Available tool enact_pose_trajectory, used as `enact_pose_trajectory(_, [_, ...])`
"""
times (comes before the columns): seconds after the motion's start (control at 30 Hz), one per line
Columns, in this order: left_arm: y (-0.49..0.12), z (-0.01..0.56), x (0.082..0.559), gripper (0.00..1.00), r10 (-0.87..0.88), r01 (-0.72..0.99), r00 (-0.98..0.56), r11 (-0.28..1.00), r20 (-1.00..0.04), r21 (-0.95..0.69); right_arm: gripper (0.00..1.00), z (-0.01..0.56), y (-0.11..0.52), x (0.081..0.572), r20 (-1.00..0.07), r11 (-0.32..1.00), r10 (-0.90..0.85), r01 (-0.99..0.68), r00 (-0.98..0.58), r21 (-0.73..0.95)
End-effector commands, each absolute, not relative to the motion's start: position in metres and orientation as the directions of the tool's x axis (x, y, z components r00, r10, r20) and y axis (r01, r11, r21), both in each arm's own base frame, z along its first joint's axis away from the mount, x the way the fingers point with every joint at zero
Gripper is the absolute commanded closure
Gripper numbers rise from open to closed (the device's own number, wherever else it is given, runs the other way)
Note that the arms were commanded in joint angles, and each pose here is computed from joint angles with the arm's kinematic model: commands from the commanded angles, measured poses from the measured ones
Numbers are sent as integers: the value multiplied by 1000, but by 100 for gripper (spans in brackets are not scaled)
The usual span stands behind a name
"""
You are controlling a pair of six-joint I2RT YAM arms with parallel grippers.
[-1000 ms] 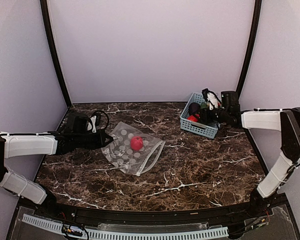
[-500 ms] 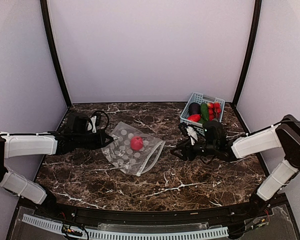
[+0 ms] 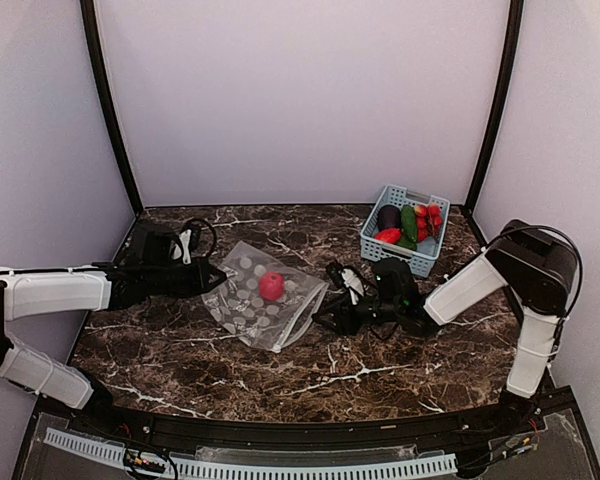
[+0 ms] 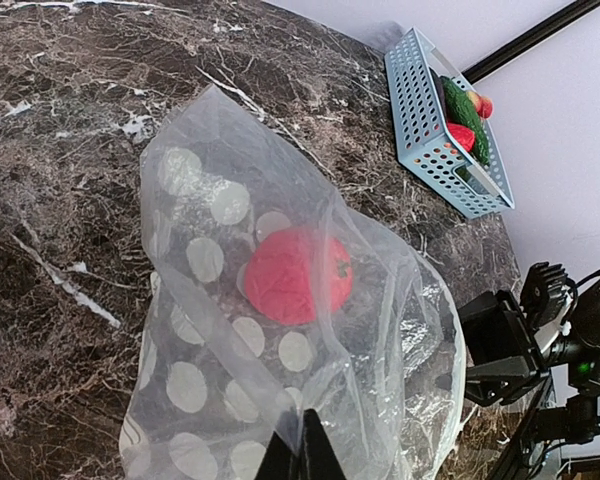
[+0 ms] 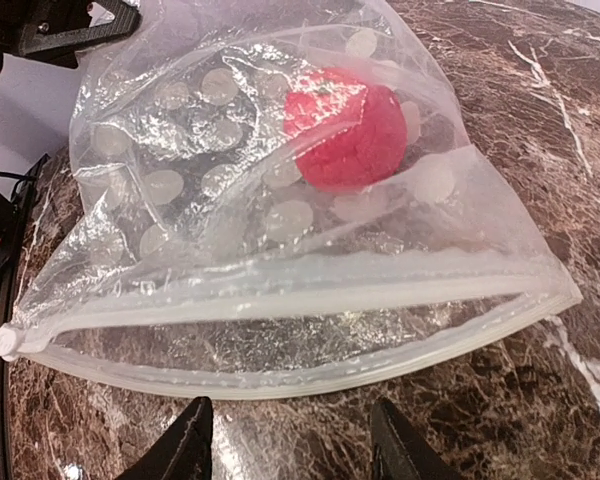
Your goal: Open the zip-top bag and remove the fake food
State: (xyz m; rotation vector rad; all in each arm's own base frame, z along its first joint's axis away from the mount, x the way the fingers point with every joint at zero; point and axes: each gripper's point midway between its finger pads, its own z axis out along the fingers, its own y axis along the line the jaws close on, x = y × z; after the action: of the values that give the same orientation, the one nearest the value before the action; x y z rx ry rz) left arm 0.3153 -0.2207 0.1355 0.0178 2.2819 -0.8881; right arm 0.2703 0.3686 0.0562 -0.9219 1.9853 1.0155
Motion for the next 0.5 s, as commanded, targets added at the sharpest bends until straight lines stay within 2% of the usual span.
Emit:
enact_pose_trajectory(0.0, [-217,137,308,99,-223,236,-780,761,-585,-604,49,75,393,283,-878,398,-211,-858,-430,324])
enact_pose_trajectory(0.47, [-227,151,302,99,-219,273,-787,715,-577,-644,45,55,423,306,-888,376,-207,-871,-411,315])
